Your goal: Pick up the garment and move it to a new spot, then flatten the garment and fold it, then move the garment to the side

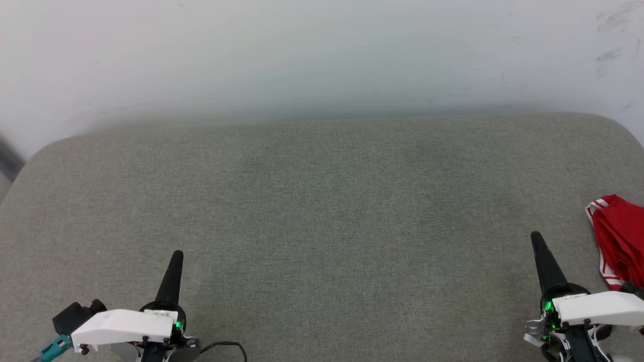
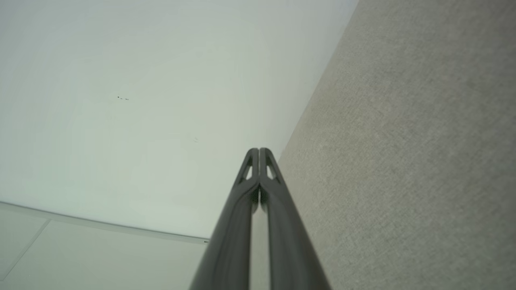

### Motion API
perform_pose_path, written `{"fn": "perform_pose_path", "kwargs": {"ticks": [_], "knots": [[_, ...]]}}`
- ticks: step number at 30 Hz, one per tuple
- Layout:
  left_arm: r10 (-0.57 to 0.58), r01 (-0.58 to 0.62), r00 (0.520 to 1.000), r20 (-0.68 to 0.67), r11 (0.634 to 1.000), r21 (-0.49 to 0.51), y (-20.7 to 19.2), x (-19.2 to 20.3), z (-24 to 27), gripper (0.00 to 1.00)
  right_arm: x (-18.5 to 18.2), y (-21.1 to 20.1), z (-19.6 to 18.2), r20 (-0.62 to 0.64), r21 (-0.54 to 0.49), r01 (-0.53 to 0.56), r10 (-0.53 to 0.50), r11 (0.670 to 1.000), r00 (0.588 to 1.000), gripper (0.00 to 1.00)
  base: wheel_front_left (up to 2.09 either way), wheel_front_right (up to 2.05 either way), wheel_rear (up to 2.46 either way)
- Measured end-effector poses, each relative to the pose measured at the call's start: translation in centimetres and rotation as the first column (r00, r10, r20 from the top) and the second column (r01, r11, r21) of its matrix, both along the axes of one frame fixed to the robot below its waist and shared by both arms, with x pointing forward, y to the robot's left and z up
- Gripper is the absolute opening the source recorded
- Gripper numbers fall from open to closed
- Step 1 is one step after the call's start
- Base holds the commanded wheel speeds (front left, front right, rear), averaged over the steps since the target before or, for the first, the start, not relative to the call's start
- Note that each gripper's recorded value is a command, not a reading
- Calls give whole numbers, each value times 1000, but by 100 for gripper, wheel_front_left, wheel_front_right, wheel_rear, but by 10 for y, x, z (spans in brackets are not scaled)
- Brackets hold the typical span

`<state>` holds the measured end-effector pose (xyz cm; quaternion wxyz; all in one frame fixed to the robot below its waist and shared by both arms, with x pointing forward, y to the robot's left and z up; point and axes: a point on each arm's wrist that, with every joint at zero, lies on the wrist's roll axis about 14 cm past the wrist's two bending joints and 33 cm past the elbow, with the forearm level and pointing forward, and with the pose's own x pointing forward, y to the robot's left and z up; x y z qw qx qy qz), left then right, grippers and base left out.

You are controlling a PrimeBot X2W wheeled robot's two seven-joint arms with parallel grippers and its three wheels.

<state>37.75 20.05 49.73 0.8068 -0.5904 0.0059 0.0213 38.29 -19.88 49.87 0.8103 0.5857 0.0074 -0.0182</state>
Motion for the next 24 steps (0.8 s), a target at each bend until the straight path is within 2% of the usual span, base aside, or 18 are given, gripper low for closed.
{"fn": "perform_pose_path", "kwargs": {"ticks": [24], "knots": [[-10,12,1000,16,982,-187,0,7,4,0,3,-1,3,15,192,-10,7,981,1000,0,0,0,0]]}}
